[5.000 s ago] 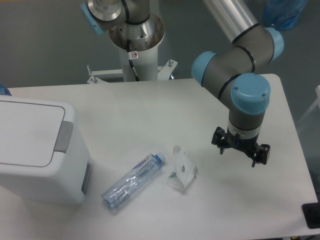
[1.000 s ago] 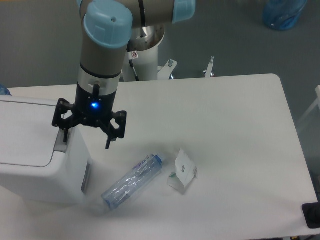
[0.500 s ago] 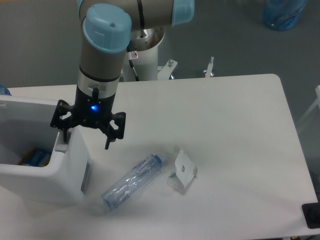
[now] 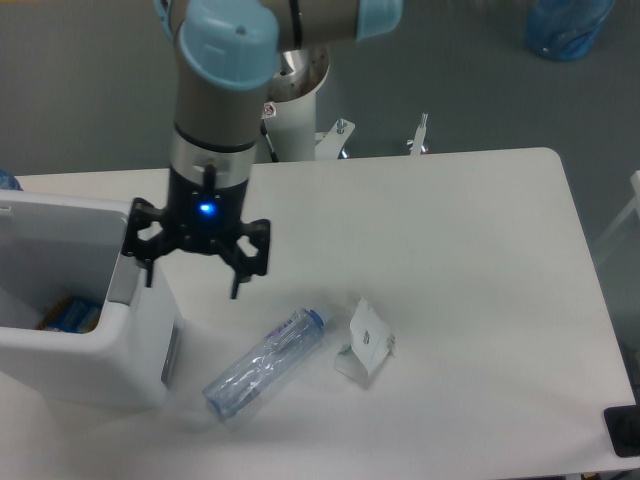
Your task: Open the trash can
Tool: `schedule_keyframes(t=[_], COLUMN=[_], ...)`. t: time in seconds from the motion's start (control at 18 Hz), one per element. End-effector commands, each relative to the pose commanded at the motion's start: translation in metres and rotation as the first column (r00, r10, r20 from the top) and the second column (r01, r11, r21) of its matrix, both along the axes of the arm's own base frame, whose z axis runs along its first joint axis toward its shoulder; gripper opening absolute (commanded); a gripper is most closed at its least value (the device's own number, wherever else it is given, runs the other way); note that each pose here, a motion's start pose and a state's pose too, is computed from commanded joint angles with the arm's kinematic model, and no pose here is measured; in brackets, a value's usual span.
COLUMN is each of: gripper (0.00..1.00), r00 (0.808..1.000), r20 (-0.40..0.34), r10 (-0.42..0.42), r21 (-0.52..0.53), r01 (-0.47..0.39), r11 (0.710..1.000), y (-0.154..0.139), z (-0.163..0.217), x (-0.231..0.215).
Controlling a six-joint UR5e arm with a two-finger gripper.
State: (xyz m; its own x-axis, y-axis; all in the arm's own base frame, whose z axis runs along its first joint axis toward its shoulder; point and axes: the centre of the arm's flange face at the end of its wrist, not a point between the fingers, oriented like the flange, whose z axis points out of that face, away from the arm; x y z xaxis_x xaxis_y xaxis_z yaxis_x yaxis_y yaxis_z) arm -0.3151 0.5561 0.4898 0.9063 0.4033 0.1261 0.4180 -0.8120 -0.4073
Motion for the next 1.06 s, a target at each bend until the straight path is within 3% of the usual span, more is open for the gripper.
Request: schedule_keyframes(t=[0.28,0.5,0.61,0.78,0.94,1.06], gripper=[1.00,1.00,1.00,1.00,1.00,1.00], r00=[0.986,0.973,0.956,0.916,0.844,0.834], r20=[-0.142,-0.184,-0.201,-0.192,-0.170,-0.154], r10=[-0.089,-0.138,-0.215,-0.353,-0.508,-0.530], r21=[-0.087,-0.154,-0.193,-0.270,-0.388,-0.424], r01=[0.077,0.111,0.176,0.297,0.417,0.429], r11=[0.993,0.982,0.965,0.916,0.822,0.798], y=[-0.012,-0.044,-0.061,-0.087,-0.109,-0.112], z=[-0.041,-0.068,-0.081,-0.114,-0.139,-0.147], x=[-0.066,-0.130,-0.156,-0.192,-0.203,-0.201])
